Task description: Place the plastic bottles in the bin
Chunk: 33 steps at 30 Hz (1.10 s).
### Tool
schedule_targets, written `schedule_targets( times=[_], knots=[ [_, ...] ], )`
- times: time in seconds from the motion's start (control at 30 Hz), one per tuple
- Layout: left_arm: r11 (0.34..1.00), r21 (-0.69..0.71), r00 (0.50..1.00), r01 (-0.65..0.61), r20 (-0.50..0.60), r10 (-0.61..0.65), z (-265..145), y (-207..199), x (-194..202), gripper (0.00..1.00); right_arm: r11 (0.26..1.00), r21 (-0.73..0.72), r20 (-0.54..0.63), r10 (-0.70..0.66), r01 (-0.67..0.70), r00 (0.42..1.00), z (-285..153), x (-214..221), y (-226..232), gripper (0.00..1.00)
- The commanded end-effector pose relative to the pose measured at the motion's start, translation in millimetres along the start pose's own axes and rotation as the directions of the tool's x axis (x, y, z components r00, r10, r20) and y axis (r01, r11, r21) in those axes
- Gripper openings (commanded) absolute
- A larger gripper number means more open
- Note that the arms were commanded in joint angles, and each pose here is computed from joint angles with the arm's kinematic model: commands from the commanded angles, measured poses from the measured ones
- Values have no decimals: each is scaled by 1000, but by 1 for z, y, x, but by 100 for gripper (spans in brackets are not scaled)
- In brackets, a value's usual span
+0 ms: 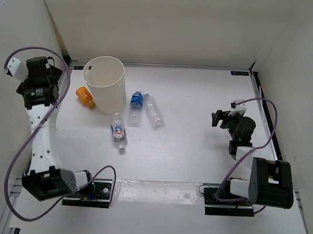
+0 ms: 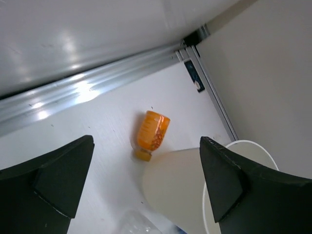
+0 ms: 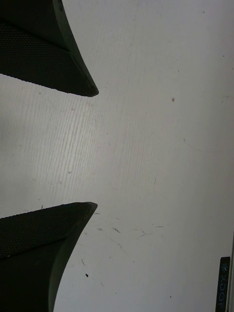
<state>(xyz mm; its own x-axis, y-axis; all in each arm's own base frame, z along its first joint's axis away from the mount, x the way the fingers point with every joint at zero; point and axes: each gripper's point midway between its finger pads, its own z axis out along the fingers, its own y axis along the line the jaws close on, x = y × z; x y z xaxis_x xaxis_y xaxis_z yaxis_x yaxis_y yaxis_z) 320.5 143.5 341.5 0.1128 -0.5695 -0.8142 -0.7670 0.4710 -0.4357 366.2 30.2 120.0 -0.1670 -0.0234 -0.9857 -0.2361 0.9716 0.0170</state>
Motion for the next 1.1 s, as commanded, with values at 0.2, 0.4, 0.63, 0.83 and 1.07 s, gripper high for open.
schedule_targets(
  times=[0.2, 0.4, 0.63, 0.83, 1.07],
  knots=[
    [993, -7, 919, 119, -378, -113, 51, -37, 49, 100, 999, 33, 58, -19, 17, 998, 6, -23, -6, 90],
    [995, 30, 847, 98, -527, -68, 92, -59, 96, 100, 999, 44, 54, -18, 15, 998, 6, -22, -6, 90],
    [995, 31, 783, 98, -619, -58, 123, -72, 141, 100, 999, 45, 51, -16, 13, 999, 6, -22, -6, 90],
    [999, -28, 736, 44, -675, -52, 140, -50, 181, 100, 998, 56, 50, -20, 17, 999, 6, -22, -6, 90],
    [994, -96, 694, -46, -719, -37, 148, -18, 214, 100, 990, 142, 39, 7, -12, 999, 7, -22, -17, 90]
  ],
)
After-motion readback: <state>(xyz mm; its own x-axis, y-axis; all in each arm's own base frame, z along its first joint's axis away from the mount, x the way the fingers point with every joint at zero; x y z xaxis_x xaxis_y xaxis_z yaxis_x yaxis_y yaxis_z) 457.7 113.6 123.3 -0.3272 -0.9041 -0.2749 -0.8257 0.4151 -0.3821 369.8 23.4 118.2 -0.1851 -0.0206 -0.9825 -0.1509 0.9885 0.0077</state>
